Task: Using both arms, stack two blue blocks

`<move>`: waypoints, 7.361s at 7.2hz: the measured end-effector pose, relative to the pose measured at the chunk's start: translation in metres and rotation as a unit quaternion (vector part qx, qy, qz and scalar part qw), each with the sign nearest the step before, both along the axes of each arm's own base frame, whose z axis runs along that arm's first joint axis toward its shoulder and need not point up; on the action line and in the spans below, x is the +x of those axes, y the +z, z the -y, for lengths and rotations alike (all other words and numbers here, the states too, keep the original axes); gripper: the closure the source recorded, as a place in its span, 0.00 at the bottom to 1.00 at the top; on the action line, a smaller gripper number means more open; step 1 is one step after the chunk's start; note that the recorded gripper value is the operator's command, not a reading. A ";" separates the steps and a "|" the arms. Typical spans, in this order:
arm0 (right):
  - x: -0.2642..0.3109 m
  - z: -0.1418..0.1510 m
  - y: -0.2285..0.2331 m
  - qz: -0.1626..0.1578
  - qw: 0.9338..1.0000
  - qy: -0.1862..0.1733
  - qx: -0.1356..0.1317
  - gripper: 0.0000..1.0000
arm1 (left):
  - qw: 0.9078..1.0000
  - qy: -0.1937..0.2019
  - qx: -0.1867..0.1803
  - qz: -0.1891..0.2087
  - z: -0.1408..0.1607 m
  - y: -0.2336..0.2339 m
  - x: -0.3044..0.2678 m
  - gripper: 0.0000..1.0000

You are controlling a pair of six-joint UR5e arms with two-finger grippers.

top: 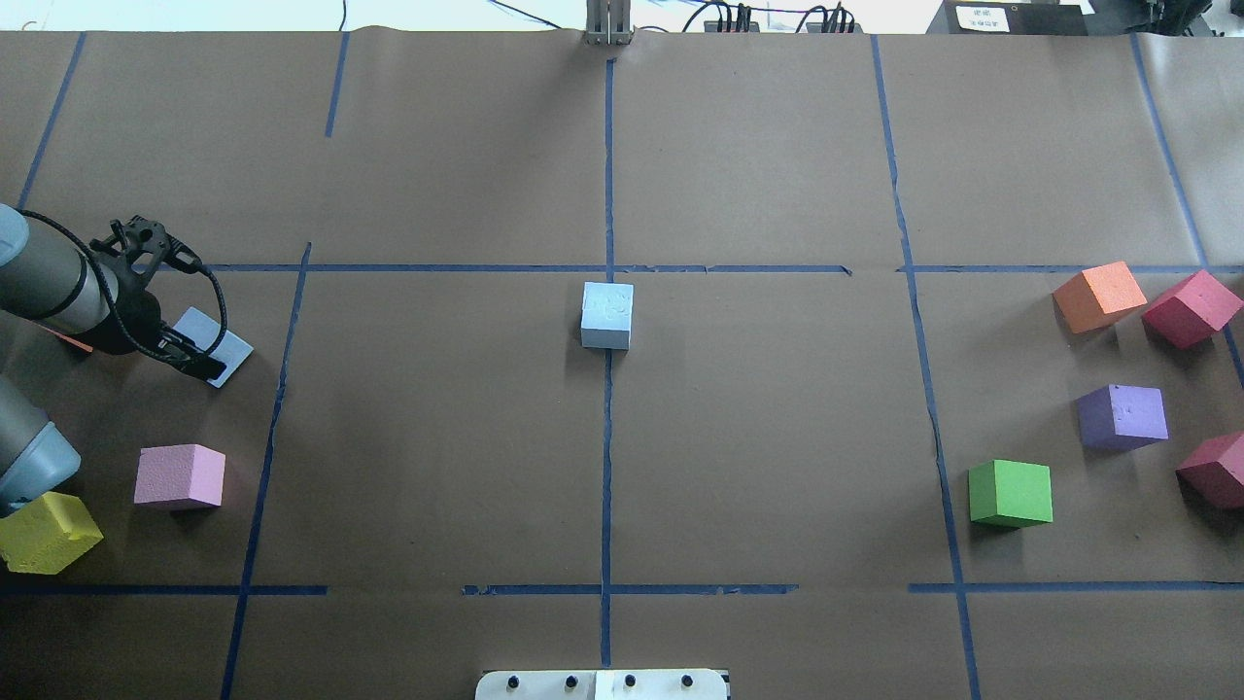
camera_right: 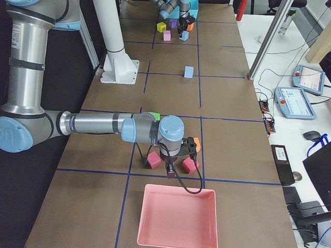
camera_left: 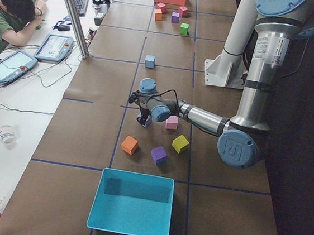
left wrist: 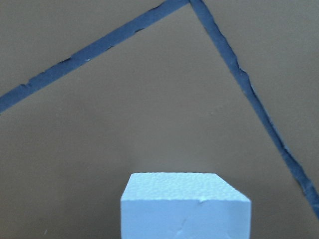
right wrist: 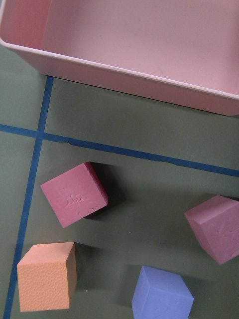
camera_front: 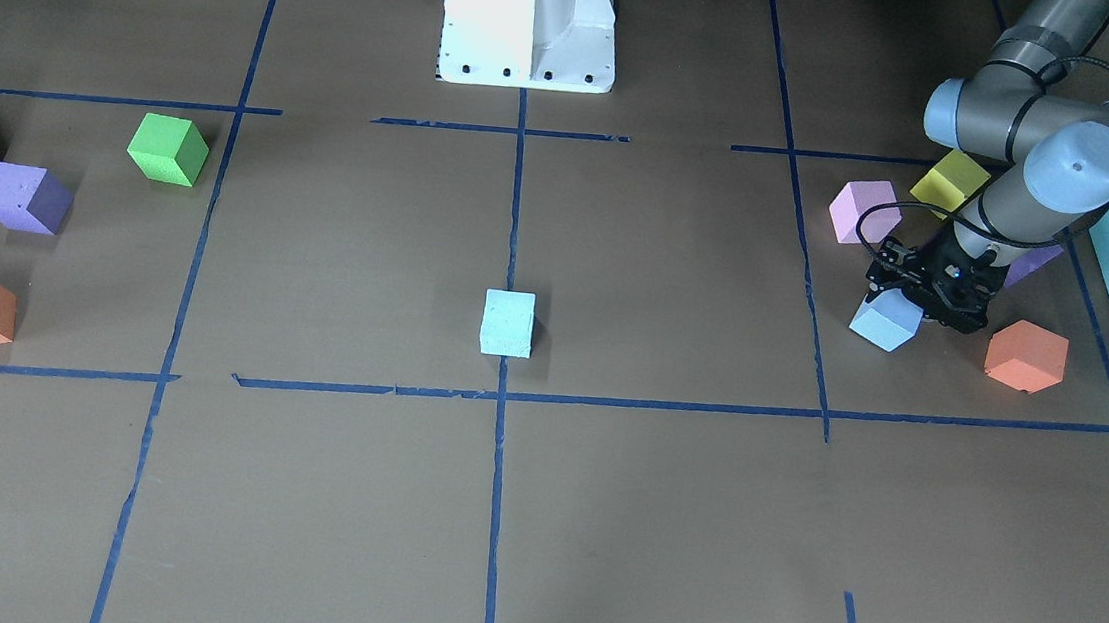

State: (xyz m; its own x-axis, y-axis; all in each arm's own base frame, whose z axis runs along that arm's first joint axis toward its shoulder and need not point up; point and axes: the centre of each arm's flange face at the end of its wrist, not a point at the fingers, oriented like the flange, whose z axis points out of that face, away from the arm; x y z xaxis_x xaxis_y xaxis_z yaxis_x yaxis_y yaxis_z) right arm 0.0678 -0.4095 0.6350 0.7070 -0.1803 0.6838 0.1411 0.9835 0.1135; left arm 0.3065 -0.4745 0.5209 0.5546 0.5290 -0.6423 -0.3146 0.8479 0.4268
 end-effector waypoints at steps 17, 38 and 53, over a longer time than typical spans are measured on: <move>0.000 0.001 0.000 0.000 1.000 0.001 -0.002 0.00 | 0.972 -0.154 -0.172 0.030 0.041 -0.396 0.294 0.00; -0.005 0.001 -0.001 0.001 1.000 -0.004 -0.002 0.00 | 0.977 -0.101 -0.181 0.047 -0.043 0.142 -0.382 0.00; -0.011 0.001 0.001 0.001 1.000 -0.011 -0.003 0.00 | 0.977 -0.114 -0.177 0.042 -0.049 0.143 -0.395 0.00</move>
State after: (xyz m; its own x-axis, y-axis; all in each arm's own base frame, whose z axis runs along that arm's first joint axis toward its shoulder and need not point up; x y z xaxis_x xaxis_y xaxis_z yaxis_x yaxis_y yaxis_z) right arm 0.0571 -0.4110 0.6358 0.7020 -0.1915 0.6860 0.1628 0.9808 0.1071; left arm -0.0880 -0.4259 0.6635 0.6908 0.1384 -0.7097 -0.1222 0.9897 0.0742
